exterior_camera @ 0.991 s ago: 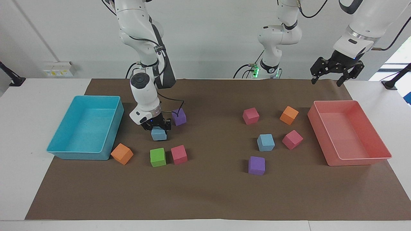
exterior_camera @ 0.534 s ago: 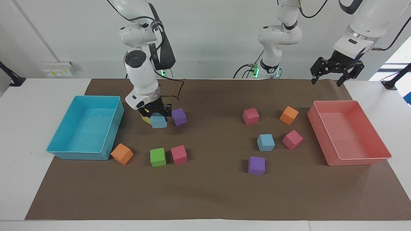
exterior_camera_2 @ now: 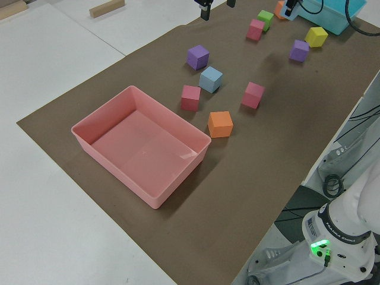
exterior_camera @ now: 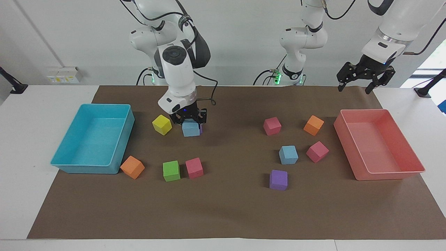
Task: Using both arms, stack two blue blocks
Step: 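Carry the light-blue cube to the table center and set it down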
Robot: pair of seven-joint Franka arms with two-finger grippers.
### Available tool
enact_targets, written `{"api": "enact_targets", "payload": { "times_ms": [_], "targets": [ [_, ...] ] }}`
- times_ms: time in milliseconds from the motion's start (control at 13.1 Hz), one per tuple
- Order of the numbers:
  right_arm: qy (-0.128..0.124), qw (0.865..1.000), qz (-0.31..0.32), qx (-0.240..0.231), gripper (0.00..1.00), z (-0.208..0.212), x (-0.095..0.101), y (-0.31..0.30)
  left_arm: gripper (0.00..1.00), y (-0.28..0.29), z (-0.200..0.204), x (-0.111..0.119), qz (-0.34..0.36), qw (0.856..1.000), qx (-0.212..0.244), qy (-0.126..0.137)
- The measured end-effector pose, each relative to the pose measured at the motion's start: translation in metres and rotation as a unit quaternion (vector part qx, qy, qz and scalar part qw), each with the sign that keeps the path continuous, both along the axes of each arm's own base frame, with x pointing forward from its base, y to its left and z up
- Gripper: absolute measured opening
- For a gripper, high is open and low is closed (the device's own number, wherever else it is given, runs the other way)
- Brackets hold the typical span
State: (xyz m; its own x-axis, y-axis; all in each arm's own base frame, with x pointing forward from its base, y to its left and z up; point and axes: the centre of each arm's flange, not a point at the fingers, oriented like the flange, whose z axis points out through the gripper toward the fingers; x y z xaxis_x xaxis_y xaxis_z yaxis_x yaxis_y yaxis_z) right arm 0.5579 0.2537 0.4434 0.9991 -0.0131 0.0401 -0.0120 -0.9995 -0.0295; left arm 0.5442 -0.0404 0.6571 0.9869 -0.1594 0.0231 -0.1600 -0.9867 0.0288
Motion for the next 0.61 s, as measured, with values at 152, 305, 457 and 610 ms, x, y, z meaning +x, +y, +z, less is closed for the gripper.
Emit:
{"api": "enact_targets", "payload": {
  "times_ms": [152, 305, 457, 610],
  "targets": [
    [0.007, 1.000, -0.008, -0.004, 0.63, -0.016, 0.000, 0.044, 1.00, 0.000, 0.000, 0.000, 0.000, 1.000, 0.000, 0.000],
    [0.016, 1.000, -0.016, -0.015, 0.63, -0.039, -0.001, 0.093, 1.00, 0.000, 0.000, 0.000, 0.000, 1.000, 0.000, 0.000],
    [0.016, 1.000, -0.015, -0.019, 0.63, -0.059, 0.002, 0.131, 1.00, 0.000, 0.000, 0.000, 0.000, 1.000, 0.000, 0.000],
    [0.017, 1.000, -0.012, -0.022, 0.63, -0.076, 0.004, 0.150, 1.00, 0.000, 0.000, 0.000, 0.000, 1.000, 0.000, 0.000]
  ]
}}
